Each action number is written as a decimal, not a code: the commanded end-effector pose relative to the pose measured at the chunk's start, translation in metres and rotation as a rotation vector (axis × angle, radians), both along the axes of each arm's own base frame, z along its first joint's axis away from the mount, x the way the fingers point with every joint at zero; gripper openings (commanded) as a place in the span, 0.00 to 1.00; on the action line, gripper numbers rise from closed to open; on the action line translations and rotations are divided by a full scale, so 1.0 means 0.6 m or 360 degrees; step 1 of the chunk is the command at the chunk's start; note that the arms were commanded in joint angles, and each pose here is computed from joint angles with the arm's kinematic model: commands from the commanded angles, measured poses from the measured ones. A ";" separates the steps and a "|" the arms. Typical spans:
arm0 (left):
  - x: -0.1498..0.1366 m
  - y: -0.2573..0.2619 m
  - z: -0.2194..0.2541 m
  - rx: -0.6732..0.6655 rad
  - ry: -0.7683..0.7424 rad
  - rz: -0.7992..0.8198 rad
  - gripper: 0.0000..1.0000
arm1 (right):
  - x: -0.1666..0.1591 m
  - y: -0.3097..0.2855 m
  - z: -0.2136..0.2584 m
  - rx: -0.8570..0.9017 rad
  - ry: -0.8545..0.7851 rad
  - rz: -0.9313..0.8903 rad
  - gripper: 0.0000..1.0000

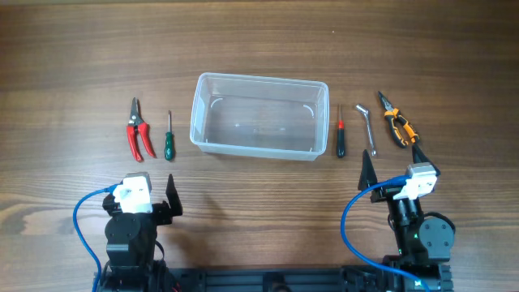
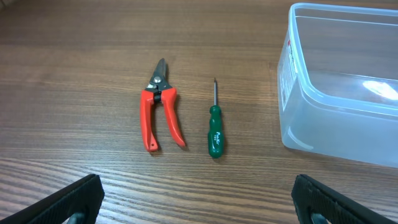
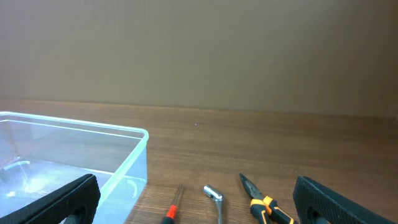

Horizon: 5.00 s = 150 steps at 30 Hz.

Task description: Pack container

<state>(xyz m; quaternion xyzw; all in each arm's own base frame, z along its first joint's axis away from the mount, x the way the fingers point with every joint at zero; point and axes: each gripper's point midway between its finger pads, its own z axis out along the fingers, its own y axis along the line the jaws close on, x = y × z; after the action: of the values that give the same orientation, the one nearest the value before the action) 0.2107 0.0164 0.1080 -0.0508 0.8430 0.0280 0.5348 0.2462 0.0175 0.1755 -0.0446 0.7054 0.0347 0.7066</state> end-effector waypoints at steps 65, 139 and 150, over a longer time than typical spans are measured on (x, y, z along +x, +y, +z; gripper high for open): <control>0.000 0.004 -0.003 0.0030 0.0001 0.0006 1.00 | -0.001 0.006 0.004 -0.0016 -0.0021 0.0030 1.00; 0.000 0.004 -0.003 0.0030 0.0001 0.0006 1.00 | -0.002 -0.012 0.014 0.0103 0.0034 -0.0069 1.00; 0.000 0.004 -0.003 0.0030 0.0001 0.0006 1.00 | 0.087 -0.016 0.084 0.0075 0.0649 -0.0099 1.00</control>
<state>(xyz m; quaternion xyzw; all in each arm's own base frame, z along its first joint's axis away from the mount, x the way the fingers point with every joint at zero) 0.2107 0.0164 0.1079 -0.0508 0.8430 0.0280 0.5348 0.2743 0.0026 0.2128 0.0036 0.7982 0.0212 0.6020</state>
